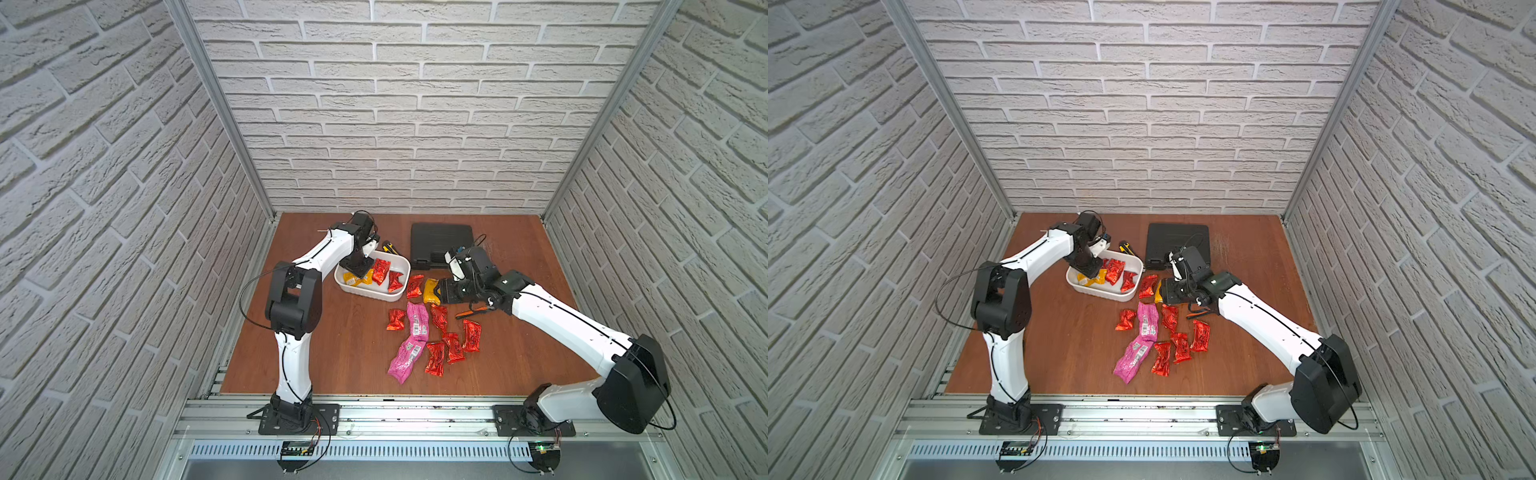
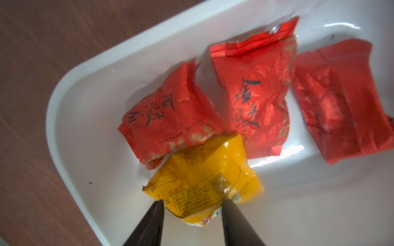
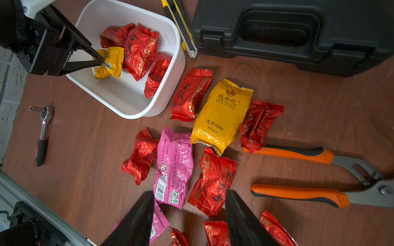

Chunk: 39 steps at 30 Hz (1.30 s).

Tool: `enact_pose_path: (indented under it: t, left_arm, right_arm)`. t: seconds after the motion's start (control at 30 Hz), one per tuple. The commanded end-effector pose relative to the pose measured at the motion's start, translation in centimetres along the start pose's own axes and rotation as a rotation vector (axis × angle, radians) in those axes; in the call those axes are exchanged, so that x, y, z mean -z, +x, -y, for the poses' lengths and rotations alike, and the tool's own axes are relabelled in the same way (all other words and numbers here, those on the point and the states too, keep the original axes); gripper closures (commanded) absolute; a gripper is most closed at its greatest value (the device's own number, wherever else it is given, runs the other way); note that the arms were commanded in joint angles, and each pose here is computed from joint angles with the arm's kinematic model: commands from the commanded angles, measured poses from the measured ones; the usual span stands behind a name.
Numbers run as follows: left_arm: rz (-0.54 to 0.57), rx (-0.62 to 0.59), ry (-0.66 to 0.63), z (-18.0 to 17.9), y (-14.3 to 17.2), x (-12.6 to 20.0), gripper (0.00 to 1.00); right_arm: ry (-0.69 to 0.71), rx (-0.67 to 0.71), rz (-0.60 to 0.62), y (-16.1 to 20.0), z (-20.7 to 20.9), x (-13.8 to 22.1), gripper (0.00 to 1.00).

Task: Take the tea bags out of the storage box
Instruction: Pick up the tea bag from the storage box.

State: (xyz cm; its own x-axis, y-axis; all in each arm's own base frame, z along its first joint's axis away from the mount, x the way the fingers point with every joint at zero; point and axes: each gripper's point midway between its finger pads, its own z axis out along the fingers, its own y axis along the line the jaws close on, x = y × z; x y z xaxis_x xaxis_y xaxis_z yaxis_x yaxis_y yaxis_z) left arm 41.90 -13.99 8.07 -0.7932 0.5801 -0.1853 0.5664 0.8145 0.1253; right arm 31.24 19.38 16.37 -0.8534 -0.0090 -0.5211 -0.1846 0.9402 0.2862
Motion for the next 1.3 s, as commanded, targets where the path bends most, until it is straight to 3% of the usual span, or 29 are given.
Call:
enact_pose_path:
  t: [0.0,0.27,0.57,0.67,0.9,1.1,1.27]
  left_arm:
    - [-0.024,-0.015,0.064,1.3,0.2,-0.1,0.47]
    - [-0.054,-0.035,0.061,1.3,0.9,-0.7,0.4]
    - [-0.063,-0.057,-0.017,0.4,0.0,-2.6,0.63]
    - [-0.062,-0.077,-0.045,0.4,-0.1,-2.1,0.78]
    - [-0.015,-0.099,-0.113,-0.1,-0.6,0.1,1.0]
    - [0.059,-0.083,-0.121,0.3,-1.1,3.0,1.0]
    - [0.169,0.021,-0.104,0.4,-1.8,6.5,1.0]
  right_arm:
    - [-0.001,-0.014,0.044,-0.4,0.3,1.0,0.41]
    - [-0.003,-0.033,0.052,0.1,0.6,1.4,0.41]
    - [-0.004,-0.031,0.06,0.1,0.6,2.0,0.42]
    - [0.0,-0.033,0.068,0.1,0.8,2.3,0.42]
    - [0.0,-0.032,0.081,-0.1,0.8,2.6,0.42]
    - [-0.007,-0.032,0.08,-0.1,0.7,2.7,0.42]
    - [-0.072,-0.032,0.08,-0.4,-0.6,2.5,0.42]
